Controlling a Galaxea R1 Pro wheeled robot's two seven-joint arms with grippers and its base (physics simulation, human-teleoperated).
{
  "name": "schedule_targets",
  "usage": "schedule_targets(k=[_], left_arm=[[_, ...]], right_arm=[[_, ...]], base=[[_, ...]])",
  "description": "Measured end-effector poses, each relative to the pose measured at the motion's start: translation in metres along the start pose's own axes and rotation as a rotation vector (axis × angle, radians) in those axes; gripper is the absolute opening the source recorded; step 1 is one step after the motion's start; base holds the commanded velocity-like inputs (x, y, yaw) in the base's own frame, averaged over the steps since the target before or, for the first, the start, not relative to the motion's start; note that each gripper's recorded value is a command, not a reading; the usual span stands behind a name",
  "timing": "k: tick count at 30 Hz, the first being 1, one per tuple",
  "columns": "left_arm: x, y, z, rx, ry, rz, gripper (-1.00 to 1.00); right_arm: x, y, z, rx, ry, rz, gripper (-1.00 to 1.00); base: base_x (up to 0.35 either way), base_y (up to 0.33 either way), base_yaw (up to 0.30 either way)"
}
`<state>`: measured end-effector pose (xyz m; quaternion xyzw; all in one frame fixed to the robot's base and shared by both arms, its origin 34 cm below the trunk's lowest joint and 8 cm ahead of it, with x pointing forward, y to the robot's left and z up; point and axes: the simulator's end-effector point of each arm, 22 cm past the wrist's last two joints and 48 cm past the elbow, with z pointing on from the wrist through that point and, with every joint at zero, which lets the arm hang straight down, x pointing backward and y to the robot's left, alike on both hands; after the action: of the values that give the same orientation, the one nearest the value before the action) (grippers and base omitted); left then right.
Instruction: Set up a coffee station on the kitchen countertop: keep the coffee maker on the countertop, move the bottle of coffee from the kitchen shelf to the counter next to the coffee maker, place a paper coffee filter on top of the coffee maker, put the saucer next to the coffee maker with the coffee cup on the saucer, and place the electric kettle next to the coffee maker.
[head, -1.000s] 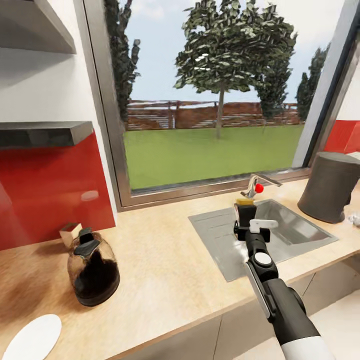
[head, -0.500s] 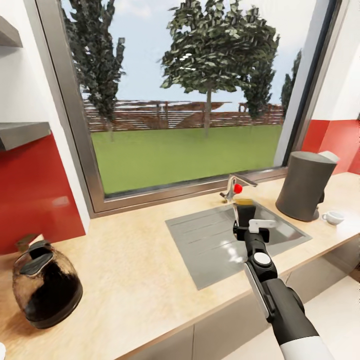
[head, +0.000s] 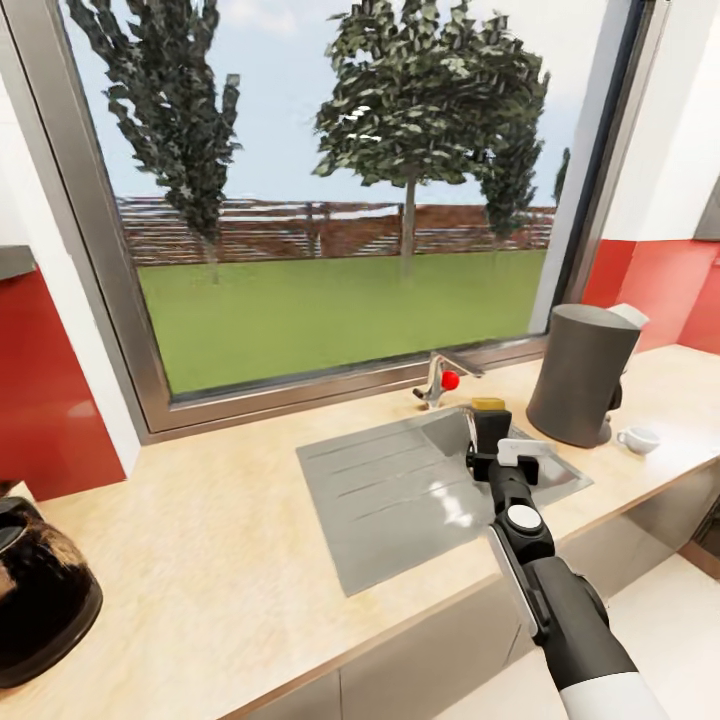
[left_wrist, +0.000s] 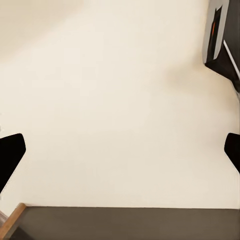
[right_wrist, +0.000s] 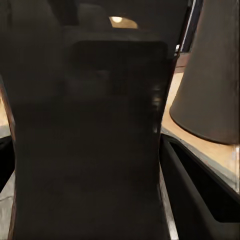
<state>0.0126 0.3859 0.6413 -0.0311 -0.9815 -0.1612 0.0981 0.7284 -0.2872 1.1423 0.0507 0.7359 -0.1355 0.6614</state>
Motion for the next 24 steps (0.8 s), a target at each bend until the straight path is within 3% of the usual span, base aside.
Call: schedule_targets(k=[13,24], left_arm=[[-0.0002,-0.0005,-0.0002,0.0,0.001,-0.001,1.0],[-0.0008,0.0016,0.0,-0.006,-0.001,-0.007,1.0]], right_arm=[[0.0008,0.0004,0.0003,-0.001,0.002,0.0,-1.0],[0.0007,0.0002,0.0002,0.0,0.001,0.0,-1.0]], base=[[0.023,-0.258,-0.263],[-0.052,-0.019,-0.269]])
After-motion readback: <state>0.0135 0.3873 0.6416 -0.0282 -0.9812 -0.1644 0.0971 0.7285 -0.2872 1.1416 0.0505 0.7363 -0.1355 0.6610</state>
